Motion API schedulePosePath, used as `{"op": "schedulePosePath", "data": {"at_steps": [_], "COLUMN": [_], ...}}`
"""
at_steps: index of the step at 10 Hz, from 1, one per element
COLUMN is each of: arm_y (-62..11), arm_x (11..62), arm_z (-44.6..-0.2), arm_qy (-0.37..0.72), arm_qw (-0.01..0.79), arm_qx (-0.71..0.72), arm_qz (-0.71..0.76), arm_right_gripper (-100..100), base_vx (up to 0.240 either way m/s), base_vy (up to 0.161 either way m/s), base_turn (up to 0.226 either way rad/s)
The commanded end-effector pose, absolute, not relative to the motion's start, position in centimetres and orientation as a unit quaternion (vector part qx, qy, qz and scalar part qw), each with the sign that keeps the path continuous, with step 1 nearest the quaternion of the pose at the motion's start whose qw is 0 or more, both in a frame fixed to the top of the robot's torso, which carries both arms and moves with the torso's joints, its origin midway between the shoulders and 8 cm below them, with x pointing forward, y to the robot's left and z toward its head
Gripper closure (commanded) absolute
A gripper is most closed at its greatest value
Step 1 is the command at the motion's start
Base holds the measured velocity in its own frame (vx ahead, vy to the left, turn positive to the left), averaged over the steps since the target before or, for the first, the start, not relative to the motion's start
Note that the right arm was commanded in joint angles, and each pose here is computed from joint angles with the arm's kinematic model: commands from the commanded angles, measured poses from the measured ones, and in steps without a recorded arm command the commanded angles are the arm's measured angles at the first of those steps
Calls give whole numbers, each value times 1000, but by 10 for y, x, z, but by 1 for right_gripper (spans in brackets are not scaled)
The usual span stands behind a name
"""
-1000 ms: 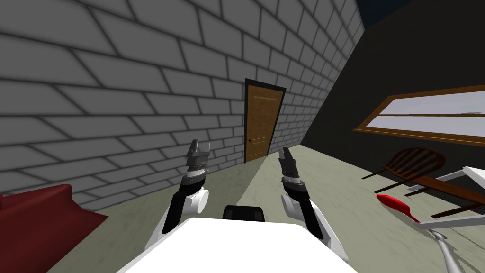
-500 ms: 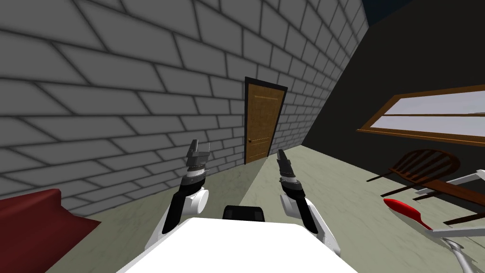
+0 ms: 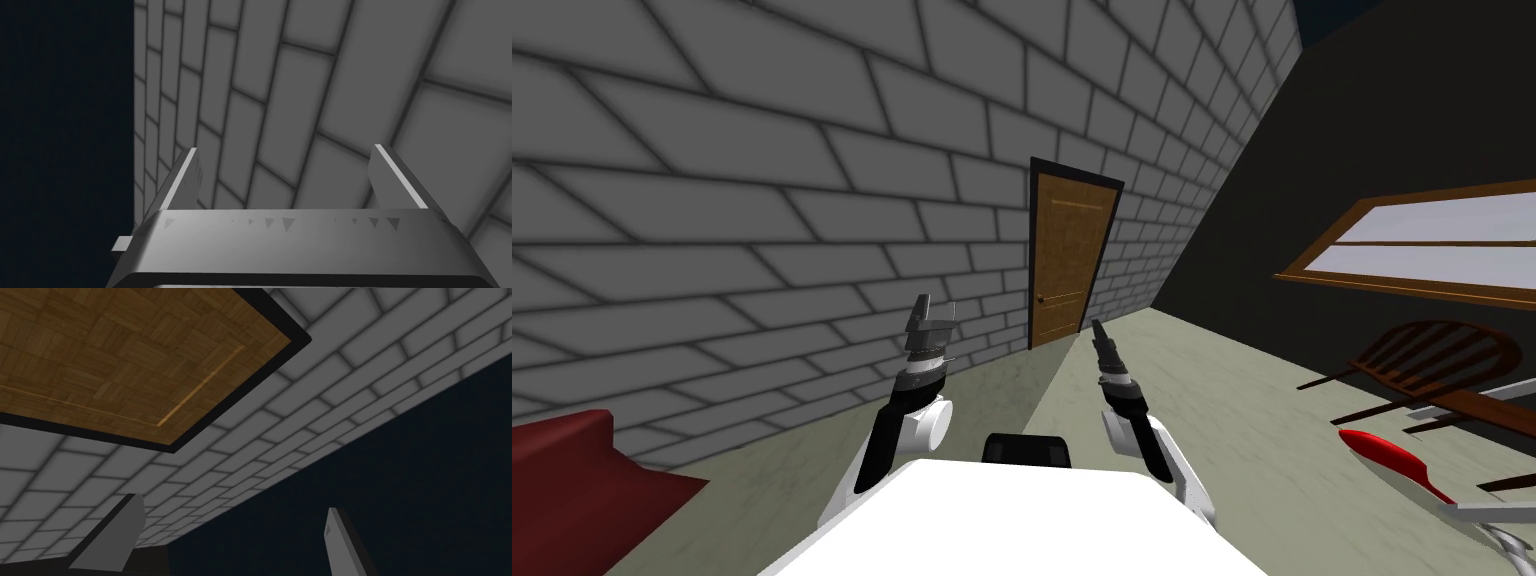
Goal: Pull the door open
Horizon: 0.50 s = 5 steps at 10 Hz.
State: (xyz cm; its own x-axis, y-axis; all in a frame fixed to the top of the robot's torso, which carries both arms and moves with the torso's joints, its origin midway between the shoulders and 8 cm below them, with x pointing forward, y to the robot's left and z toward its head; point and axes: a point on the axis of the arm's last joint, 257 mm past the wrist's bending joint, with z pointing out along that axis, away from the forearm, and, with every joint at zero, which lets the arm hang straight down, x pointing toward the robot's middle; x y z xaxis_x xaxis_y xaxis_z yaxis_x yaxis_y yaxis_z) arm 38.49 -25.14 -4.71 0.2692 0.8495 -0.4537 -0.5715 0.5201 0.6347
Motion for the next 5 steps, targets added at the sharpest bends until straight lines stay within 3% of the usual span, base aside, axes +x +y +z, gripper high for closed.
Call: {"op": "schedulePosePath", "data": {"at_steps": [1,5], "arm_y": [-251,-250], "arm_x": [390,401], "arm_z": [-57,-86], "arm_qy": [407,437], "arm_qw": [779,783], "arm_qx": [169,153], "arm_qz": [445,415], "arm_right_gripper": [-100,-100], "base_vx": [102,97], "base_vy": [8,6], "base_turn": [6,4]}}
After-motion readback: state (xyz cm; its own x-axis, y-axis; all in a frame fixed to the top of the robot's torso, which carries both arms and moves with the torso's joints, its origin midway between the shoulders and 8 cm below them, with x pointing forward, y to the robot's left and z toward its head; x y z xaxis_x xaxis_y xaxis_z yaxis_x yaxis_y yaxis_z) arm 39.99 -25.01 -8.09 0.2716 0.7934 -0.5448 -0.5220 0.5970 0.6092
